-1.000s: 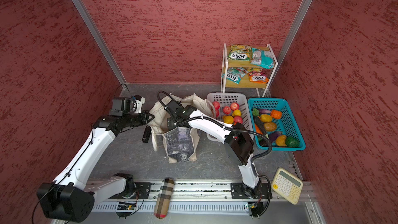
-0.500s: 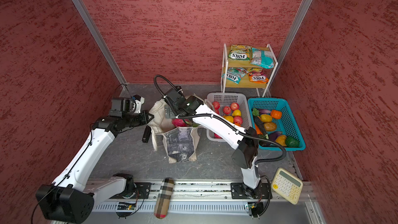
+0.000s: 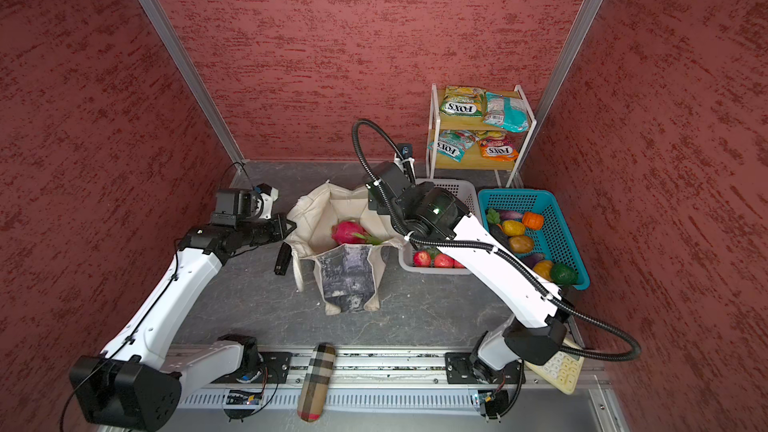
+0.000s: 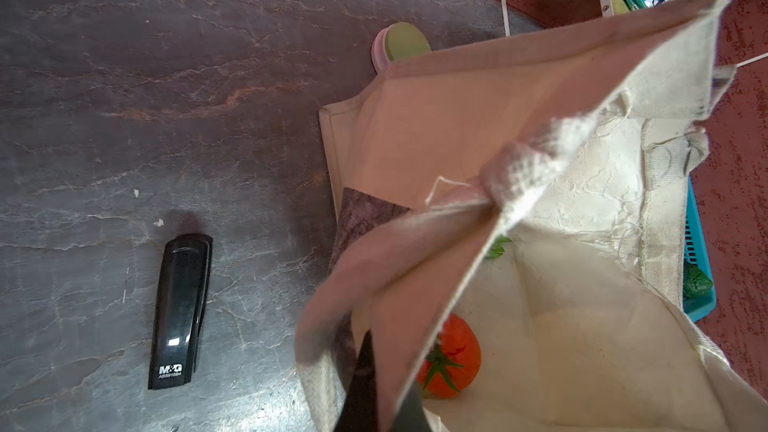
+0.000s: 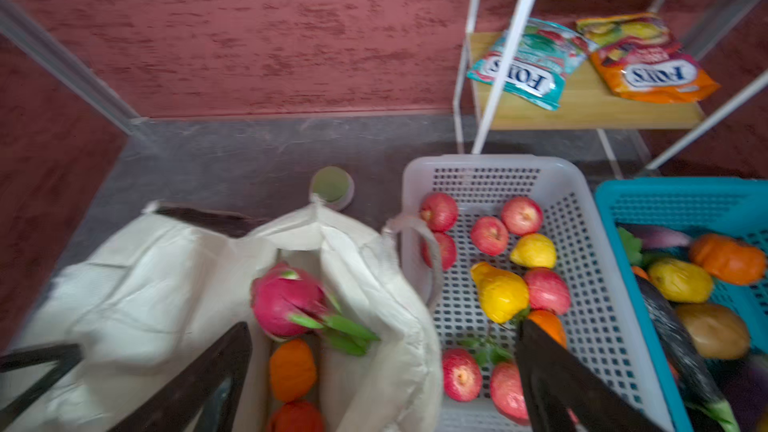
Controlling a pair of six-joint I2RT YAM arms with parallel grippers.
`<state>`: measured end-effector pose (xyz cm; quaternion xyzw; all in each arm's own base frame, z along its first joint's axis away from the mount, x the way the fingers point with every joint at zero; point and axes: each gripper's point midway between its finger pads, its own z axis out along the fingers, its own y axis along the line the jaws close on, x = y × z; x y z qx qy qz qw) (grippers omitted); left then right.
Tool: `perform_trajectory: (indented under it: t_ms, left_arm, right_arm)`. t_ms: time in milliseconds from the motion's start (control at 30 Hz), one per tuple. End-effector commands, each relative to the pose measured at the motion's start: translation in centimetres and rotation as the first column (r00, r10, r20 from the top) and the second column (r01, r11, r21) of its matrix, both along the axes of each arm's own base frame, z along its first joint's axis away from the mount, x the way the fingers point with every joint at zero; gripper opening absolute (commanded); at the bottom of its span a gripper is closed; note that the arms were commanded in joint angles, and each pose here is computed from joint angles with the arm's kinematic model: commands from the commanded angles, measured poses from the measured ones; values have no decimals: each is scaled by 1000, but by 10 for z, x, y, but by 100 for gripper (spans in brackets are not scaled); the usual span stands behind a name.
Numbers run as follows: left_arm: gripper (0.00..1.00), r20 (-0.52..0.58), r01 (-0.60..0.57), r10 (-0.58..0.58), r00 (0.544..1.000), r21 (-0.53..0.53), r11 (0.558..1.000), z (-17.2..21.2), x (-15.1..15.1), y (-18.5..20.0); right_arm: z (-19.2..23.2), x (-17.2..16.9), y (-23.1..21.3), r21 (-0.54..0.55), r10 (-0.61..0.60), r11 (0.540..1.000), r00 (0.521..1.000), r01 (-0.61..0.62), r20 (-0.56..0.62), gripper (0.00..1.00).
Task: Place the food into the grocery bag and tie it
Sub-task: 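Move the right gripper over the teal basket of vegetables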
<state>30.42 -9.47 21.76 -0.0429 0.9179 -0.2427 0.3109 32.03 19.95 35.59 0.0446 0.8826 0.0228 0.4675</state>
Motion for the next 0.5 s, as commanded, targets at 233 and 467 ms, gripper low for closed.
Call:
perform_trajectory:
  t_ms: [233, 467]
  left_arm:
    - [0, -2, 17, -17, 1000, -24, 1000, -1, 4, -6]
    - [0, 2, 21, -21, 1000, -38, 999, 1, 3, -8]
  right_arm:
    - [-51, -16, -145, 21, -424, 904, 903, 426, -71, 99]
    - [-95, -36, -241, -165, -684, 729, 715, 664, -148, 99]
